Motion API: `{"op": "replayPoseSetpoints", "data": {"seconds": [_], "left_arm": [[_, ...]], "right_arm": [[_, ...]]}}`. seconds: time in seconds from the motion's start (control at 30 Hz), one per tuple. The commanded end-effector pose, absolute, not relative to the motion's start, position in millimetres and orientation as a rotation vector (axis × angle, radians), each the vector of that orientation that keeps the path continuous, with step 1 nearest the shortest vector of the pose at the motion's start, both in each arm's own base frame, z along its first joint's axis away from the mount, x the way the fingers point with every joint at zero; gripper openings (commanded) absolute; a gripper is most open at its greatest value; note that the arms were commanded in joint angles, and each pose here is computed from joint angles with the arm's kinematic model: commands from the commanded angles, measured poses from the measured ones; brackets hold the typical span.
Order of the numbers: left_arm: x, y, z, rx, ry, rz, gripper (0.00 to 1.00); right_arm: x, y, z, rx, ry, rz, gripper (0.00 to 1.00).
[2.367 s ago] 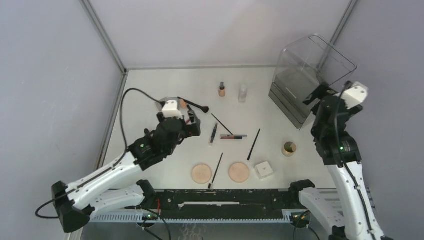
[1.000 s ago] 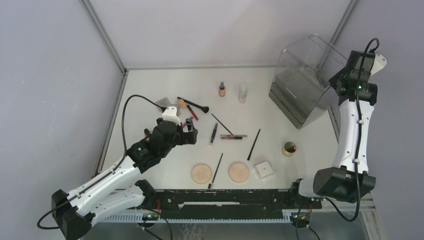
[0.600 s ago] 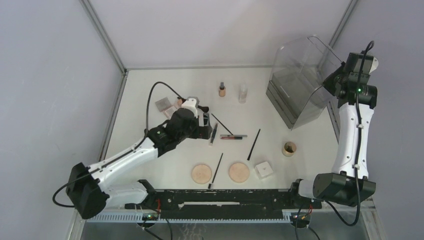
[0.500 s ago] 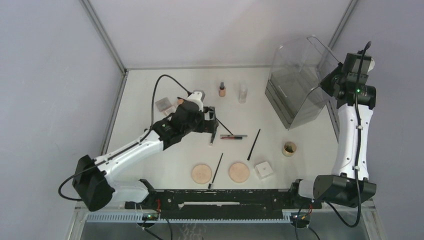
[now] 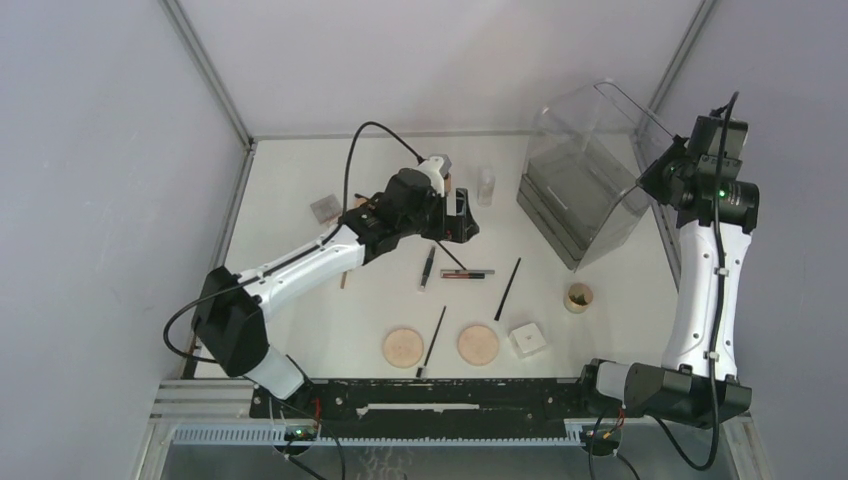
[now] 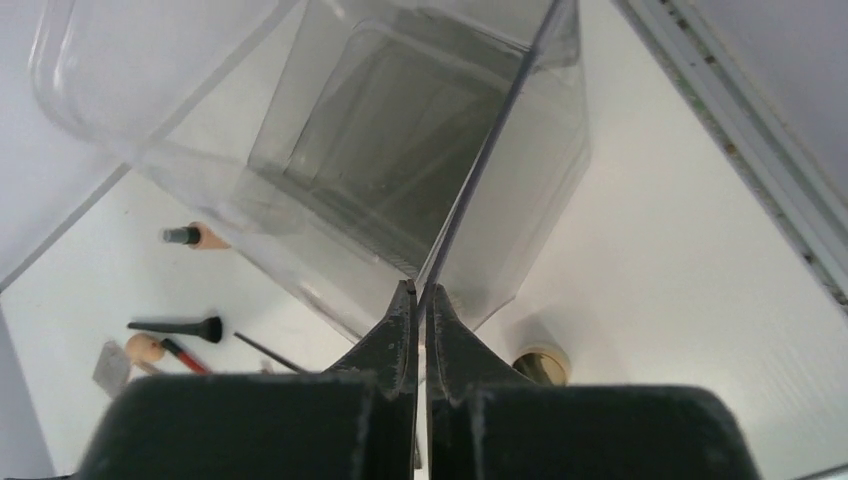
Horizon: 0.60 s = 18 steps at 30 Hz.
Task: Organize the makeup
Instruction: Move the storage box to the center of the board.
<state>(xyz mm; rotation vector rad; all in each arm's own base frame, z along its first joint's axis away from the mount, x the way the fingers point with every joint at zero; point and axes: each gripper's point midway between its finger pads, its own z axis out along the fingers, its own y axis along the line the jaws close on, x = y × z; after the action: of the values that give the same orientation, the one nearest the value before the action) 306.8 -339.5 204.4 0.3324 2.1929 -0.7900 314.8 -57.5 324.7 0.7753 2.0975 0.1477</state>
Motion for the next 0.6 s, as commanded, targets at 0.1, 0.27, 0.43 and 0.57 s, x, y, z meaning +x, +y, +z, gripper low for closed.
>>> {"op": "replayPoseSetpoints", "data": {"seconds": [0.1,0.27,0.43,0.57], "left_arm": [[319,-386,239,0.362,2.121,-0.959,1.00],[324,-421,237,0.262,2.135,-1.087,0.97],[329,-457,226,0.093,2.120,-1.232,0.95],[341,-463,209,-0.107,2.122,-1.272,0.87]], "right_arm": [[297,-75,331,0.723,2.074,-0.001,0.00],[309,-57,337,0.682,2.062,0.138,0.03],[311,-41,342,0.662,2.032,0.256,0.45],[293,-45,356,0.687,1.953,0.206,0.64]]}}
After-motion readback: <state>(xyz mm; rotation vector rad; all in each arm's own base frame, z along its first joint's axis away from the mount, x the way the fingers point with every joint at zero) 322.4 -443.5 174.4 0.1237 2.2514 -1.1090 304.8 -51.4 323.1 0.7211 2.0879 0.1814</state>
